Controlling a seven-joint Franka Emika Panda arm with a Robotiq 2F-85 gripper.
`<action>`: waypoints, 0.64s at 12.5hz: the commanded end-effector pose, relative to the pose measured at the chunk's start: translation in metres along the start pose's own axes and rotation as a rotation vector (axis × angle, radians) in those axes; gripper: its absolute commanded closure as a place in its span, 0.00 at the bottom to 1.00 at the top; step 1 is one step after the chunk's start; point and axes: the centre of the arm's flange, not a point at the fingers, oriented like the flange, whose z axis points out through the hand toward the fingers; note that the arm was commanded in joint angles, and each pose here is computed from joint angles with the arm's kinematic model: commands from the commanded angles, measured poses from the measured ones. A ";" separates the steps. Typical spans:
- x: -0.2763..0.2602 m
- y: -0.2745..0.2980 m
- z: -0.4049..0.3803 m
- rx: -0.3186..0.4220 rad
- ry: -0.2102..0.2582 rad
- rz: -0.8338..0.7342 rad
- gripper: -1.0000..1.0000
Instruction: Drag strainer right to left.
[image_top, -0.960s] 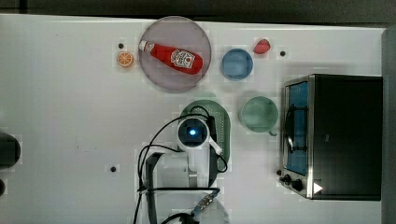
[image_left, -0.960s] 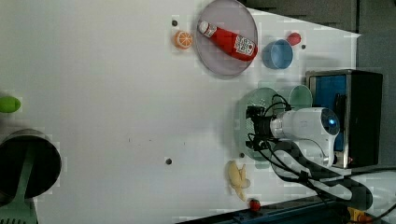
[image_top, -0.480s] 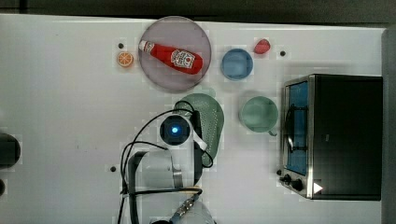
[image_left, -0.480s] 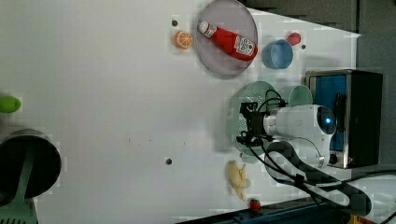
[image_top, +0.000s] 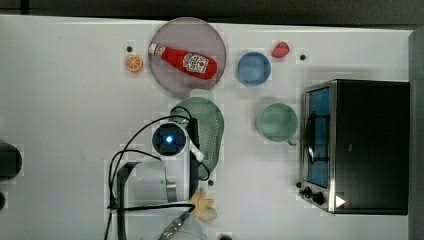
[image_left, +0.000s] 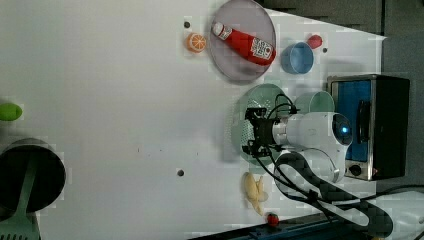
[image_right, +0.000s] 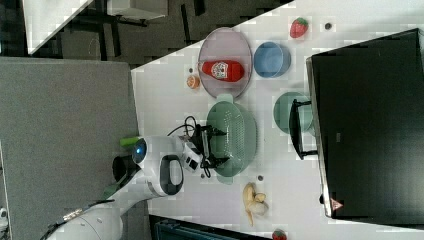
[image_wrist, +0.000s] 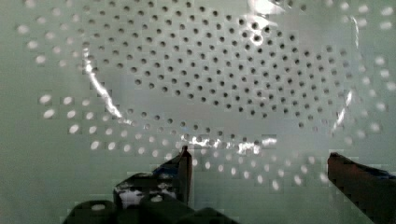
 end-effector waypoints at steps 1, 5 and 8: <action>-0.050 0.000 -0.003 -0.016 -0.014 -0.021 0.00; -0.090 -0.006 -0.003 -0.014 -0.061 -0.004 0.00; -0.121 -0.011 0.001 -0.020 -0.090 0.068 0.00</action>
